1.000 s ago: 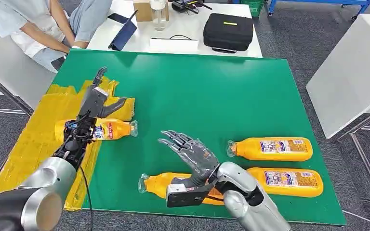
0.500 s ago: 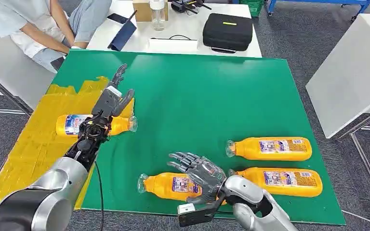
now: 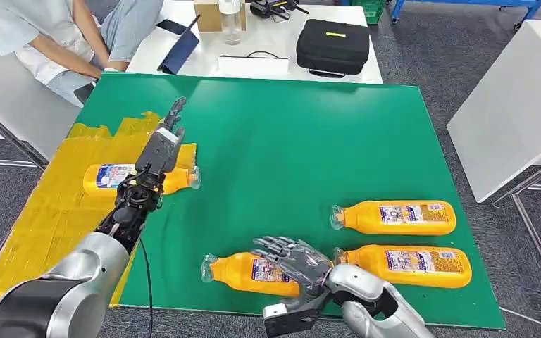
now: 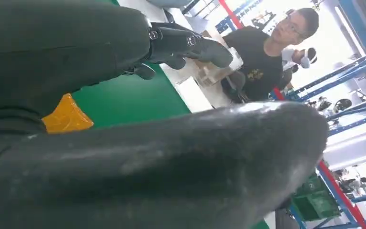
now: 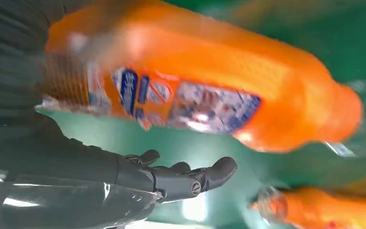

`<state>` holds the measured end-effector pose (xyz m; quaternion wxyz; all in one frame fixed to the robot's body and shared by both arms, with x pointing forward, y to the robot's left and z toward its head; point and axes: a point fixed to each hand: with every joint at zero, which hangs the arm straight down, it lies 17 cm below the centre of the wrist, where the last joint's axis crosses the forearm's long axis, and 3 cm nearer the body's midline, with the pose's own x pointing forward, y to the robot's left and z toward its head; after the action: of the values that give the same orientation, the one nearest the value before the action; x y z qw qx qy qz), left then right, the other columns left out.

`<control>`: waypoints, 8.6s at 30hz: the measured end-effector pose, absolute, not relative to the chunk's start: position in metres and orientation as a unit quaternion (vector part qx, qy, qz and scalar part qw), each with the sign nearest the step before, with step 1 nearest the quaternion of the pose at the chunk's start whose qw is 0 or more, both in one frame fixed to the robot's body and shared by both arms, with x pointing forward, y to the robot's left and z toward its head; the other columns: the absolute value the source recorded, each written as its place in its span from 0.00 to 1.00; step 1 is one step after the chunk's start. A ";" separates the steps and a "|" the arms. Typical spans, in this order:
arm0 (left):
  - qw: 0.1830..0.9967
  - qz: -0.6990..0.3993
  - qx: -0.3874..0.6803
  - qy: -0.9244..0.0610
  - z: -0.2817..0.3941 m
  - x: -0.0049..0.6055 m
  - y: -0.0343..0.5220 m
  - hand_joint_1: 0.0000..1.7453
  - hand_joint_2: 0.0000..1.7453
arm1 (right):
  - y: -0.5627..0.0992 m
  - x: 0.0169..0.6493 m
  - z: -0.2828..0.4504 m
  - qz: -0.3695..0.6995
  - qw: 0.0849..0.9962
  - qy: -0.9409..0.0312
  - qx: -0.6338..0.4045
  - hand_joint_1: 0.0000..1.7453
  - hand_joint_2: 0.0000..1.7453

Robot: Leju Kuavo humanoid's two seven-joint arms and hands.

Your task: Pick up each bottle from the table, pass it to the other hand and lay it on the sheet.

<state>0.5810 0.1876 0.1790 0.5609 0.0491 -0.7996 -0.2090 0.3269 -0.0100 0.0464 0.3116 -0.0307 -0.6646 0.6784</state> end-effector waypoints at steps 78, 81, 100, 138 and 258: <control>0.569 -0.193 0.018 -0.799 0.164 0.564 0.171 0.00 1.00 | -0.048 0.405 0.091 0.488 0.449 -0.736 -0.137 1.00 1.00; 0.566 -0.189 0.019 -0.803 0.163 0.561 0.174 0.00 1.00 | -0.060 0.414 0.119 0.417 0.459 -0.774 -0.128 1.00 1.00; 0.605 0.115 0.026 -0.787 0.160 0.572 0.291 0.00 1.00 | -0.158 0.424 0.170 0.154 0.473 -0.848 -0.182 1.00 1.00; 0.543 -0.207 -0.327 -0.745 0.246 0.488 0.044 0.00 1.00 | -0.128 0.455 0.212 0.087 0.448 -0.888 -0.063 1.00 1.00; 0.551 -0.156 -0.103 -0.813 0.242 0.540 0.082 1.00 1.00 | -0.048 0.415 0.226 0.161 0.415 -0.894 -0.054 0.00 0.00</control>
<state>0.5400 0.0817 0.2425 0.5509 -0.1028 -0.8134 -0.1563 0.4152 -0.0479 0.2259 0.4155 -0.0542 -0.8936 0.1610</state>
